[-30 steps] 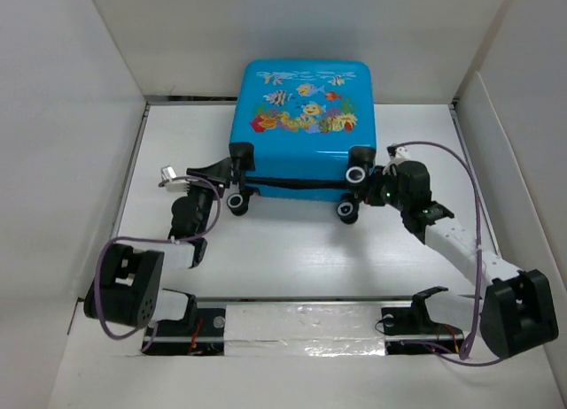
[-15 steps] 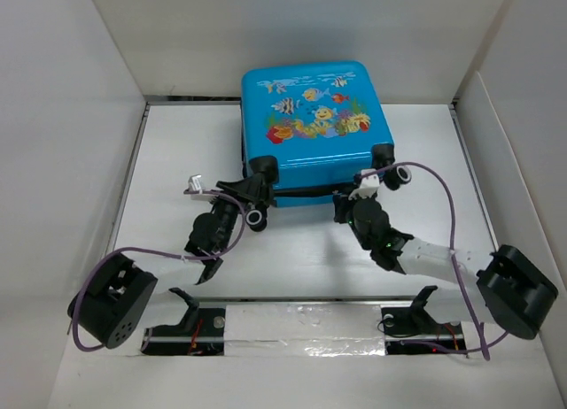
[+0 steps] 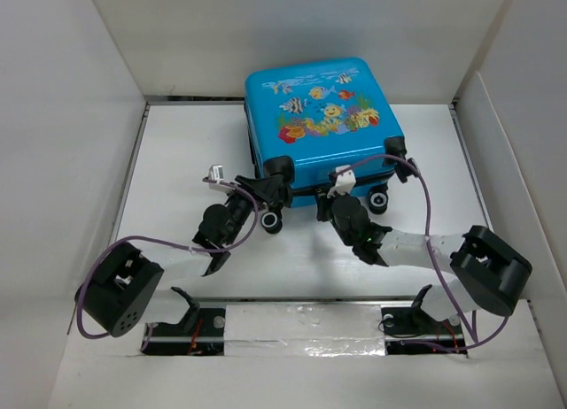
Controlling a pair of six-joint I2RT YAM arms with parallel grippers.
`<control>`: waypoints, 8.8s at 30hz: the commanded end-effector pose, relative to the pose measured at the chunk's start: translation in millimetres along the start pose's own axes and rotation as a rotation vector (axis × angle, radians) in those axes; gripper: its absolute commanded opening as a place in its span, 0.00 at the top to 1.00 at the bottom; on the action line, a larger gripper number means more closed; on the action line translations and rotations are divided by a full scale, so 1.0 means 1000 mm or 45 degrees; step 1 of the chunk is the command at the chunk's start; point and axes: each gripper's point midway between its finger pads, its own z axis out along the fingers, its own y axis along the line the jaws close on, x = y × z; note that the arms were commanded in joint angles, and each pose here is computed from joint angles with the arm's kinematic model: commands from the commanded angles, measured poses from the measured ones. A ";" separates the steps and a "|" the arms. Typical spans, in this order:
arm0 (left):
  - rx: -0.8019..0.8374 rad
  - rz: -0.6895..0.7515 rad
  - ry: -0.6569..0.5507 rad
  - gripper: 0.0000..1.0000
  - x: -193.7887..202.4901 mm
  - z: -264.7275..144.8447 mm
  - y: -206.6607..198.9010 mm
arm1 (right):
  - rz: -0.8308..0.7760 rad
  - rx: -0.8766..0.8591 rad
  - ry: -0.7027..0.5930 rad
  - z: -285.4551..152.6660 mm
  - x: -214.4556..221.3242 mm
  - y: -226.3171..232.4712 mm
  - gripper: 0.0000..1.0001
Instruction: Pack the luggage
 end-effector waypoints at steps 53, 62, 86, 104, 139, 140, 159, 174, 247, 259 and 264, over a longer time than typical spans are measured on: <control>0.422 -0.071 0.313 1.00 -0.007 0.001 -0.124 | 0.067 -0.555 0.079 -0.105 -0.048 0.065 1.00; 0.359 -0.018 0.292 1.00 -0.006 -0.001 -0.108 | 0.089 -0.339 0.036 -0.074 -0.030 -0.005 0.70; -0.049 0.334 0.299 0.17 0.012 -0.023 -0.011 | 0.090 -0.333 0.005 -0.058 -0.019 -0.038 0.54; 0.039 0.271 0.476 0.26 0.050 -0.016 -0.008 | 0.069 -0.379 0.001 -0.027 -0.028 -0.031 0.56; -0.046 0.453 0.348 0.03 0.054 -0.026 -0.035 | 0.104 -0.326 -0.103 -0.020 -0.037 -0.059 0.70; -0.036 0.451 0.352 0.03 0.056 -0.023 -0.036 | 0.104 -0.326 -0.103 -0.020 -0.037 -0.059 0.76; 0.109 0.410 0.390 0.48 0.072 0.009 -0.069 | 0.097 -0.387 -0.086 -0.041 -0.027 -0.018 1.00; 0.152 0.351 0.362 0.53 0.069 0.020 -0.087 | -0.077 -0.087 0.039 -0.094 -0.027 -0.029 1.00; 0.072 0.363 0.536 0.28 0.095 -0.011 -0.047 | 0.170 -0.065 -0.063 -0.082 -0.024 -0.102 0.49; 0.088 0.335 0.625 0.27 0.111 -0.020 -0.044 | 0.169 -0.219 -0.008 -0.072 -0.012 -0.090 0.50; 0.087 0.332 0.645 0.26 0.119 -0.018 -0.042 | 0.149 -0.258 0.010 -0.065 -0.013 -0.084 0.48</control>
